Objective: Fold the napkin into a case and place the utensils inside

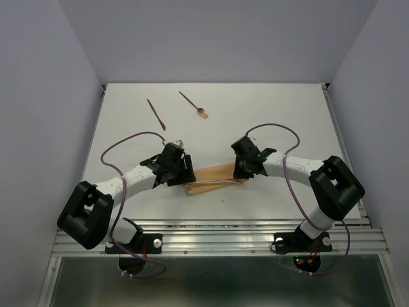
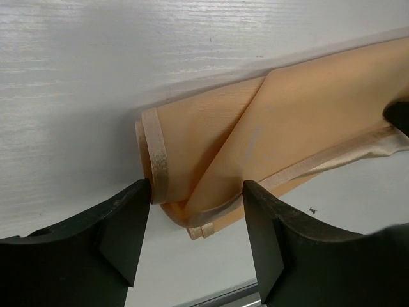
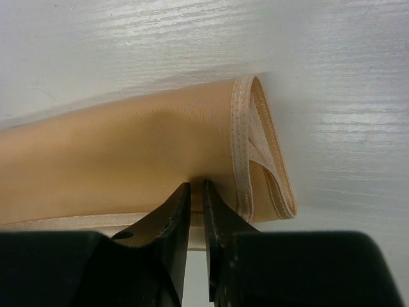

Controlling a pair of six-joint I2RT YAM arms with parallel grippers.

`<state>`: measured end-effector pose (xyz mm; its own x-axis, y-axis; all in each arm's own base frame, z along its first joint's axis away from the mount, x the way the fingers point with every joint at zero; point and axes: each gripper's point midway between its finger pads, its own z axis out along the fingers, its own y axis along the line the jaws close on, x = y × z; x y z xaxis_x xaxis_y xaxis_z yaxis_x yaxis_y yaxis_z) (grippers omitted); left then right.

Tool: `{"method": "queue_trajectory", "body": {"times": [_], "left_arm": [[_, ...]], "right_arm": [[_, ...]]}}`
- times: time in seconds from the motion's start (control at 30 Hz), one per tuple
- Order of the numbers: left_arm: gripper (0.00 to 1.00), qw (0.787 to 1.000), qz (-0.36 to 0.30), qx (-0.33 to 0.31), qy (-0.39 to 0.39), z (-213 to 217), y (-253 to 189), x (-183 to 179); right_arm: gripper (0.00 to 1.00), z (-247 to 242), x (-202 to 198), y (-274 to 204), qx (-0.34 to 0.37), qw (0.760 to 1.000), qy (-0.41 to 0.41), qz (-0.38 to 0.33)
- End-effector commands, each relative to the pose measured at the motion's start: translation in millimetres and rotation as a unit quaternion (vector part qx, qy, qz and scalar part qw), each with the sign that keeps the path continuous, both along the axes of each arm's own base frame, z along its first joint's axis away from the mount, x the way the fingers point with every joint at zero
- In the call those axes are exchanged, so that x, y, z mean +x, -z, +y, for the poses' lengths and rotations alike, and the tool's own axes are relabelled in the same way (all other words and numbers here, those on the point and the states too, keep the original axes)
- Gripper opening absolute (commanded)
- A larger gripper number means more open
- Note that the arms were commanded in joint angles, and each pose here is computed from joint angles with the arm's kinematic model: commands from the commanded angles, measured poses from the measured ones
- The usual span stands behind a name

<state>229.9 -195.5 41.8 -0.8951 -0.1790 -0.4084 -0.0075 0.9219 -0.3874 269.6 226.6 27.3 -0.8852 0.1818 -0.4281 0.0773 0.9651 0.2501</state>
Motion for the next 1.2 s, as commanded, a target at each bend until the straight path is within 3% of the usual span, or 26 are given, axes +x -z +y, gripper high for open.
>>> {"method": "queue_trajectory", "body": {"times": [0.0,0.2,0.47,0.63,0.73,1.17], "left_arm": [[0.68,1.0,-0.005,-0.002,0.016,-4.4,0.7,1.1],[0.56,1.0,-0.003,0.001,0.016,-3.9,2.1,1.0],[0.31,1.0,-0.003,0.003,0.014,-2.9,2.7,0.5],[0.2,1.0,-0.004,0.006,0.01,-1.2,1.9,0.9],[0.16,1.0,-0.007,0.006,0.009,-0.7,0.1,1.7],[0.05,1.0,-0.004,0.007,0.007,-0.3,2.8,0.9]], "right_arm": [[0.2,2.6,8.7,-7.4,-0.008,1.0,-0.002,-0.018],[0.2,4.5,11.4,-9.9,-0.008,1.0,-0.003,-0.021],[0.2,1.8,16.6,-24.5,-0.012,0.999,0.002,-0.038],[0.3,-9.1,21.5,-41.6,-0.024,0.997,0.018,-0.067],[0.36,-12.5,20.3,-44.3,-0.027,0.997,0.021,-0.071],[0.37,-43.8,17.3,-37.4,0.006,0.997,0.059,-0.049]]}}
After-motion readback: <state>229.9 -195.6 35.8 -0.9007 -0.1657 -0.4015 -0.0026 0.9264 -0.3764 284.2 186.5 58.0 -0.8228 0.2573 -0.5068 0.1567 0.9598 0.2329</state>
